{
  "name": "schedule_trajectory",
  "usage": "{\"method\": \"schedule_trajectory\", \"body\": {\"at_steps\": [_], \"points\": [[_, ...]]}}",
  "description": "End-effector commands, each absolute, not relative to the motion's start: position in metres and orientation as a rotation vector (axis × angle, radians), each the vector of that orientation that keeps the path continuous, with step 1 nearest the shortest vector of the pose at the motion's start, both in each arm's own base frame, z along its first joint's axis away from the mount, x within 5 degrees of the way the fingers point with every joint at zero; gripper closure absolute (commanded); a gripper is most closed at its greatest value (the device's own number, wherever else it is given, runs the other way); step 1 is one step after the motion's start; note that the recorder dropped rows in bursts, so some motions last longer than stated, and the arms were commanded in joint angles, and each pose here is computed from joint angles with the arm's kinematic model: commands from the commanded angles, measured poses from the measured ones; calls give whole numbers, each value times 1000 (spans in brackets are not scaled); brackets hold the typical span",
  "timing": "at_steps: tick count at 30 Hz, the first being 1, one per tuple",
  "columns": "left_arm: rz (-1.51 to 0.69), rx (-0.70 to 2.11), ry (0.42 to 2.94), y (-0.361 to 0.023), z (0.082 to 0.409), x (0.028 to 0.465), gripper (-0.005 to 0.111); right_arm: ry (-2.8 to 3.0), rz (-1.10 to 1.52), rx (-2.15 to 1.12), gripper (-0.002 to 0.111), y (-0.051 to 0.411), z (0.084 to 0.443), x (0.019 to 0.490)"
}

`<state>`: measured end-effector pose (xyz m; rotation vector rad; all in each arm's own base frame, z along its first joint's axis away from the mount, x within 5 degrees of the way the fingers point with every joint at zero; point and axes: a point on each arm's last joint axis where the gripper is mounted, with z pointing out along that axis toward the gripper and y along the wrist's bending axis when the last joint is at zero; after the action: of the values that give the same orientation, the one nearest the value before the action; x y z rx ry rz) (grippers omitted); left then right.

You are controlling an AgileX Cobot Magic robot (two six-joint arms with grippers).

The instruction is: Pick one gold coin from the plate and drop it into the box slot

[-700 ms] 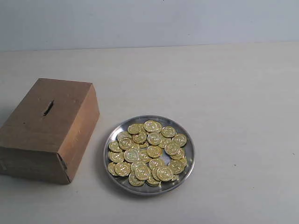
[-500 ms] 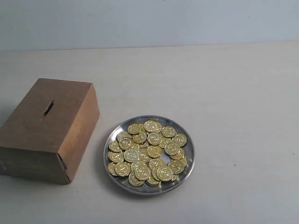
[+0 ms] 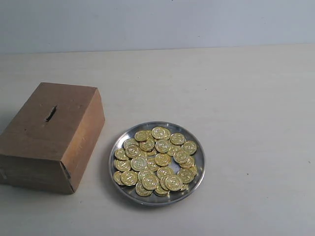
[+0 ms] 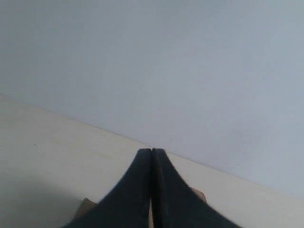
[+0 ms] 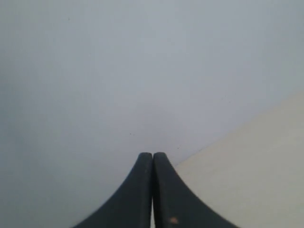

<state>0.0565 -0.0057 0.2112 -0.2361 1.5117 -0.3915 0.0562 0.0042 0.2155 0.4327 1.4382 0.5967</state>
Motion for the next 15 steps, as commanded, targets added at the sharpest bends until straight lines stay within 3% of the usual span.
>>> {"method": "schedule_trajectory", "body": {"at_steps": [1, 6, 10, 15], "points": [[-454, -287, 1496, -6, 211, 56, 106, 1384, 678, 508, 108, 3, 217, 56], [-565, -393, 1482, -6, 211, 56, 106, 1413, 687, 501, 108, 5, 221, 55], [-674, -503, 1435, -5, 213, 56, 107, 1448, 617, 316, 108, 11, 269, 39], [-647, -281, 1386, -10, 271, 40, 107, 1537, 460, 47, 108, 18, 335, 26]]}}
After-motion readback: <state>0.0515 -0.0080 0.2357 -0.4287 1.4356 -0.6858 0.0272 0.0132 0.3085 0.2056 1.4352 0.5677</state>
